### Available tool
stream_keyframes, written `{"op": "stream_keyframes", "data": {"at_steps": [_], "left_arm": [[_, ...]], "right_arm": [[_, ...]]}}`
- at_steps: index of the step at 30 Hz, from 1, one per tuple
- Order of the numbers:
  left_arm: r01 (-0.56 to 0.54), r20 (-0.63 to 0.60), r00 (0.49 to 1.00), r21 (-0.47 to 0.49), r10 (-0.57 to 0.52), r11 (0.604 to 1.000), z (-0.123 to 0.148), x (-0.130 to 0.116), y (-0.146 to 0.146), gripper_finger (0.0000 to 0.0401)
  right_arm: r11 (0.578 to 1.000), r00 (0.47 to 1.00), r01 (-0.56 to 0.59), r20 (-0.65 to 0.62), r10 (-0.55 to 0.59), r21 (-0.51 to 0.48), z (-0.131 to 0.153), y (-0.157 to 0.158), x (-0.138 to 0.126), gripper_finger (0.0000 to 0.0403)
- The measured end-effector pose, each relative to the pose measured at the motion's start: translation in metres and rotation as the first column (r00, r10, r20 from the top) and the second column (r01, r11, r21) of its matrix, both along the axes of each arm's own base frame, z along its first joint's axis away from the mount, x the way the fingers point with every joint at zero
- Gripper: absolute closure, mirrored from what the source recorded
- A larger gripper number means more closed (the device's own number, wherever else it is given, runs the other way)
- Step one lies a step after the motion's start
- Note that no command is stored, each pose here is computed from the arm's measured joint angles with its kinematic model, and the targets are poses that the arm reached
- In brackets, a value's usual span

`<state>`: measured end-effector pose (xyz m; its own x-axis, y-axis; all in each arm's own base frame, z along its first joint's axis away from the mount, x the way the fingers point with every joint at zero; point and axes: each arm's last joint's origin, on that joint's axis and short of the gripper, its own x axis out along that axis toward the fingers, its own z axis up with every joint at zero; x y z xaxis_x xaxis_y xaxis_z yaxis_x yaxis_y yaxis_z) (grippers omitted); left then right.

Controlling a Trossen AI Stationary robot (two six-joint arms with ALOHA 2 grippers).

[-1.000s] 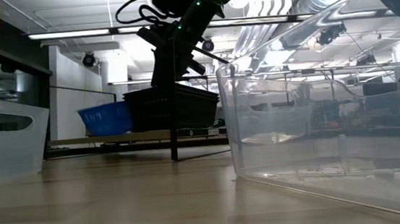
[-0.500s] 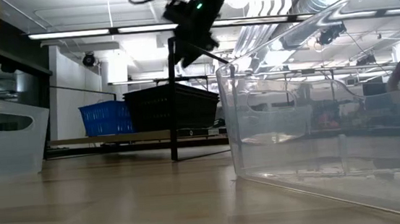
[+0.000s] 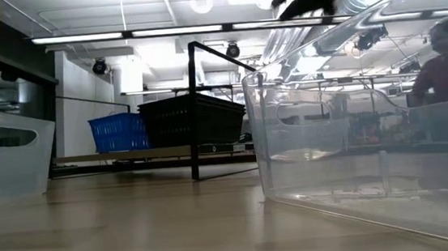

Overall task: Stack baskets on shelf by color
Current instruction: Stack the left blue bin on top of the other blue bin on the shelf

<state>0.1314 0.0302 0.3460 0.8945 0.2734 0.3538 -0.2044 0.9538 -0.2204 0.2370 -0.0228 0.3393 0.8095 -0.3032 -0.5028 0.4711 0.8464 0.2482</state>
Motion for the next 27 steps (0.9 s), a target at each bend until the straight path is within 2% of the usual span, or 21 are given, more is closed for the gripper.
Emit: {"op": "stream_keyframes", "data": {"at_steps": [4, 9, 15, 19, 27], "left_arm": [[-0.007, 0.001, 1.0, -0.002, 0.007, 1.0, 0.0, 0.0, 0.0, 0.0401], [-0.015, -0.005, 1.0, -0.006, 0.015, 1.0, -0.001, 0.001, 0.001, 0.0401], [-0.033, -0.033, 0.999, -0.012, 0.032, 0.999, -0.004, 0.008, 0.003, 0.0401], [-0.045, -0.068, 0.997, 0.016, 0.046, 0.999, -0.007, 0.014, 0.004, 0.0401], [-0.045, -0.102, 0.994, 0.011, 0.046, 0.999, -0.012, 0.022, 0.006, 0.0401]], "right_arm": [[0.998, 0.975, 0.017, 0.221, -0.029, 0.057, 0.007, 0.016, -0.039, 0.0229], [0.997, 0.923, -0.001, 0.385, -0.026, 0.072, 0.017, 0.024, -0.067, 0.0229], [0.999, 0.907, -0.016, 0.42, -0.006, 0.049, 0.023, 0.025, -0.077, 0.0229], [0.999, 0.917, -0.044, 0.397, 0.046, -0.014, 0.022, 0.026, -0.076, 0.0229], [0.991, 0.919, -0.132, 0.371, 0.133, -0.03, 0.019, 0.029, -0.071, 0.0229]]}}
